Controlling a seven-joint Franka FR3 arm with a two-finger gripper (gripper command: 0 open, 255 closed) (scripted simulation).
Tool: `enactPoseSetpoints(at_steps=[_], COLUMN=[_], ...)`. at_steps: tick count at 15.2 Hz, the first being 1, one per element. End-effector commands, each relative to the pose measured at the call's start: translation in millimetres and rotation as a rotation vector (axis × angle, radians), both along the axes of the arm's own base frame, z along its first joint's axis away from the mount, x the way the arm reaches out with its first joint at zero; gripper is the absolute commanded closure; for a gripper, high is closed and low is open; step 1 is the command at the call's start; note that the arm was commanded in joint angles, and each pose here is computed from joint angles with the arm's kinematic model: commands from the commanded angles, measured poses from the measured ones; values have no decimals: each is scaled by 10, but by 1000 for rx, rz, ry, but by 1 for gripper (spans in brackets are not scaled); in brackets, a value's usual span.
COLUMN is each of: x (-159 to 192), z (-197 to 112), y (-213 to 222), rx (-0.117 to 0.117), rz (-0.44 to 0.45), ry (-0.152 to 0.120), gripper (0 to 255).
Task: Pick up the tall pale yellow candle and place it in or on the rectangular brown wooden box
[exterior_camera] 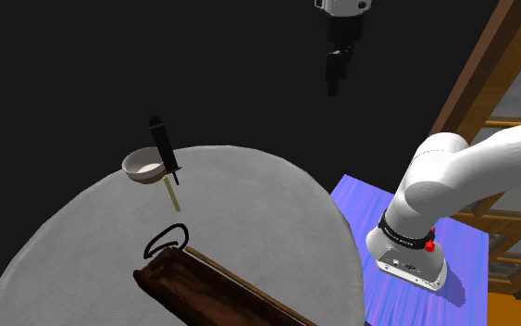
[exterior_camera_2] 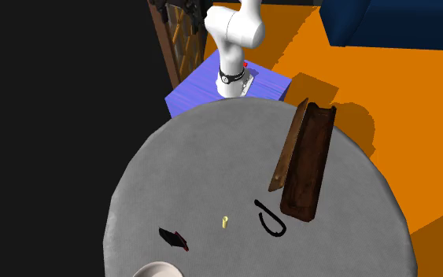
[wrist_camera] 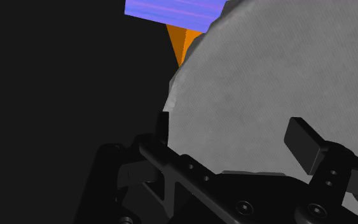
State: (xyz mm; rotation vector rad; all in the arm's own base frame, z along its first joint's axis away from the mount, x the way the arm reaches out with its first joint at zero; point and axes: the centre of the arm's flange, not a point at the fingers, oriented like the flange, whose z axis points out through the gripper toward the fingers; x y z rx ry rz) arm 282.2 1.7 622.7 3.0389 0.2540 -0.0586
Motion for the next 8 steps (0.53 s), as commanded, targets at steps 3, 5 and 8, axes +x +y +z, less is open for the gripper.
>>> enactPoseSetpoints(at_steps=[3, 5, 8], x=[179, 357, 621], z=[-95, -190, -332], y=[170, 340, 598], rx=[4, 7, 13], rz=[4, 7, 13], ry=[4, 8, 14], gripper=[0, 0, 0])
